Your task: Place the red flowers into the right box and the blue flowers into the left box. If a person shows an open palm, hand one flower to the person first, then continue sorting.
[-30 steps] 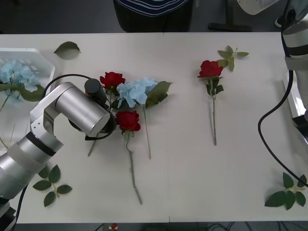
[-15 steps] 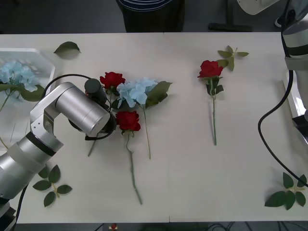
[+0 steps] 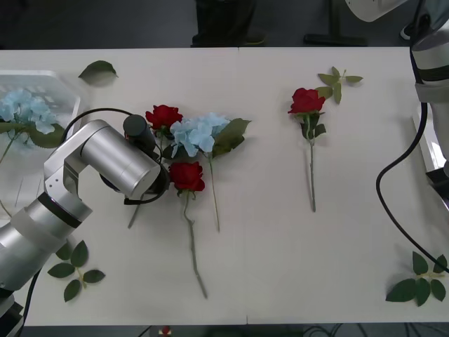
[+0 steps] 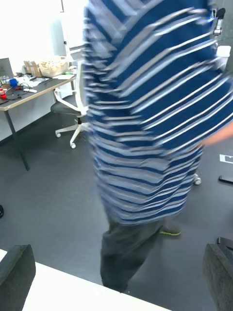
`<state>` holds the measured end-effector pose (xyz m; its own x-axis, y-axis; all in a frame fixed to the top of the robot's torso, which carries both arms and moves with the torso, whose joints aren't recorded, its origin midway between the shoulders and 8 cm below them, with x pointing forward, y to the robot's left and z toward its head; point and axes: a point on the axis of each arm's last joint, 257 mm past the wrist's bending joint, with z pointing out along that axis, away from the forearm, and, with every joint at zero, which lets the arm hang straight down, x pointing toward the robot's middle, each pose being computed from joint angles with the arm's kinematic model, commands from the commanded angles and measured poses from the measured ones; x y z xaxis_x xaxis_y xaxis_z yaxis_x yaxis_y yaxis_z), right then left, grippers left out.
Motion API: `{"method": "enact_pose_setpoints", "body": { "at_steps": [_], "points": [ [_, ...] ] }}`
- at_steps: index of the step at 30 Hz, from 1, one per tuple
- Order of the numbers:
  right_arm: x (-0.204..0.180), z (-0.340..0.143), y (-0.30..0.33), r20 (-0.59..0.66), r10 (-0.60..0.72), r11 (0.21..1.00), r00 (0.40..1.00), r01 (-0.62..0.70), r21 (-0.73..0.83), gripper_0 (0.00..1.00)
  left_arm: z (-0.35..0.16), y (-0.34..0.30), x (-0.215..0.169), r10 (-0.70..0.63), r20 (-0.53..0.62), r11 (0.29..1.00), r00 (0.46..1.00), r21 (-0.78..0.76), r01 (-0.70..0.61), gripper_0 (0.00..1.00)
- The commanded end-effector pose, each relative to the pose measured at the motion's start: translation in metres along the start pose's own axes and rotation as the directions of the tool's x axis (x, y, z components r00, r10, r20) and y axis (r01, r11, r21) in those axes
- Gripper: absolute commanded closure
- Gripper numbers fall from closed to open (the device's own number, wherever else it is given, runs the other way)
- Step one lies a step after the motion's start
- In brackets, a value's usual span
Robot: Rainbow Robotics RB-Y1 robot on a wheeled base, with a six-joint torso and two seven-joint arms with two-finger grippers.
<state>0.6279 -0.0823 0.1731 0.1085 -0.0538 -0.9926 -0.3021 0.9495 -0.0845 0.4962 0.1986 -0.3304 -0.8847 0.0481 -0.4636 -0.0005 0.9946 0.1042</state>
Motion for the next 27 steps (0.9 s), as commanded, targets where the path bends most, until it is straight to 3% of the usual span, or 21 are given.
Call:
{"method": "enact_pose_setpoints", "body": {
  "at_steps": [1, 7, 14, 20, 22, 24, 27],
  "points": [
    [-0.005, -0.001, 0.012, 0.021, 0.066, 0.998, 0.998, -0.066, -0.021, 0.00, -0.014, -0.009, -0.023, 0.032, 0.048, 0.999, 0.998, 0.015, -0.033, 0.00],
    [-0.006, -0.009, 0.009, -0.008, 0.053, 0.999, 0.999, -0.053, 0.001, 0.00, -0.014, -0.009, -0.023, 0.032, 0.048, 0.999, 0.998, 0.015, -0.033, 0.00],
    [0.028, -0.053, 0.016, -0.296, 0.161, 0.982, 0.941, -0.183, -0.048, 0.00, -0.014, -0.009, -0.023, 0.032, 0.048, 0.999, 0.998, 0.015, -0.033, 0.00],
    [0.067, -0.103, 0.030, -0.512, 0.132, 0.976, 0.849, -0.202, -0.082, 0.00, -0.014, -0.009, -0.023, 0.032, 0.048, 0.999, 0.998, 0.015, -0.033, 0.00],
    [0.084, -0.126, 0.030, -0.599, 0.153, 0.968, 0.786, -0.242, -0.070, 0.00, -0.014, -0.009, -0.023, 0.032, 0.048, 0.999, 0.998, 0.015, -0.033, 0.02],
    [0.102, -0.148, 0.031, -0.674, 0.163, 0.961, 0.721, -0.270, -0.057, 0.00, -0.014, -0.009, -0.023, 0.032, 0.048, 0.999, 0.998, 0.015, -0.033, 0.12],
    [0.130, -0.179, 0.028, -0.760, 0.177, 0.954, 0.626, -0.298, -0.024, 0.00, -0.014, -0.009, -0.023, 0.032, 0.048, 0.999, 0.998, 0.015, -0.033, 0.14]
  ]
}}
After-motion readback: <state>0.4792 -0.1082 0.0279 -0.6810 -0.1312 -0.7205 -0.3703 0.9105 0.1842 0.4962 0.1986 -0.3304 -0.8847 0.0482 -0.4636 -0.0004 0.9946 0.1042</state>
